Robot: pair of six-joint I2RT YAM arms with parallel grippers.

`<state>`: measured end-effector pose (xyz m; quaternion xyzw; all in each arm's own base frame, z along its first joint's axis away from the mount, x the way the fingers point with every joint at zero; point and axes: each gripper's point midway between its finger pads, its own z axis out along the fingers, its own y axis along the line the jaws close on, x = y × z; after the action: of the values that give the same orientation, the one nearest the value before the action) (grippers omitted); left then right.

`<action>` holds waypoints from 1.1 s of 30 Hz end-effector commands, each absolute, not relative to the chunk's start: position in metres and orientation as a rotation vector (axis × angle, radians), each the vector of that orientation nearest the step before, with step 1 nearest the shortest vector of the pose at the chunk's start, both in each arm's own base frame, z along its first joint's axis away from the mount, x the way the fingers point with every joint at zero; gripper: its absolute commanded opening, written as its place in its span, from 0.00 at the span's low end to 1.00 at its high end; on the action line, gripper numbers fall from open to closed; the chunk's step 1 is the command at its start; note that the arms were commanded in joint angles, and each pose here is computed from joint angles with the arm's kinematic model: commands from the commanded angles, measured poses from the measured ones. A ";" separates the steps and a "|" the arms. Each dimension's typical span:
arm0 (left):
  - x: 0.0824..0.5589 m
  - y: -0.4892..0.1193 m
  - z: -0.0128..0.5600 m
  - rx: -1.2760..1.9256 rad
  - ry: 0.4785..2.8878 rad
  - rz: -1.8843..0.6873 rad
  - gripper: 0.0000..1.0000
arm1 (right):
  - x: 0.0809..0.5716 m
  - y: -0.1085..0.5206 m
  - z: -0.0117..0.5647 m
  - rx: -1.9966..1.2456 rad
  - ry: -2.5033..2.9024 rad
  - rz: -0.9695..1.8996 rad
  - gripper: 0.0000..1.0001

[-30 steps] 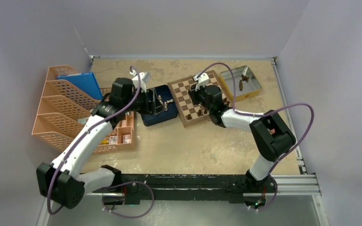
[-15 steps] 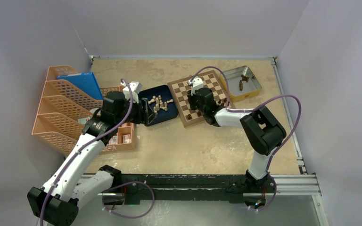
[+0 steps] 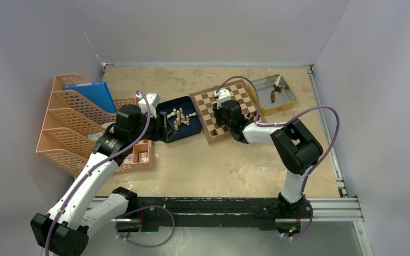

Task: Set up the chess pieces on the board
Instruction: Place the chess piece on the chessboard, then move the chess piece to the chessboard.

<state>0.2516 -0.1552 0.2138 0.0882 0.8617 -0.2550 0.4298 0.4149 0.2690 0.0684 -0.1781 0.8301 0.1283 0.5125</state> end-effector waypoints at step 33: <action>0.252 -0.154 0.218 0.239 2.109 -0.630 0.60 | 0.425 0.279 0.090 -0.375 2.114 0.283 0.29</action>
<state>0.2491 -0.1542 0.2099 0.0881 0.8627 -0.2547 0.4280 0.4185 0.2685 0.0724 -0.1571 0.8705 0.1005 0.4554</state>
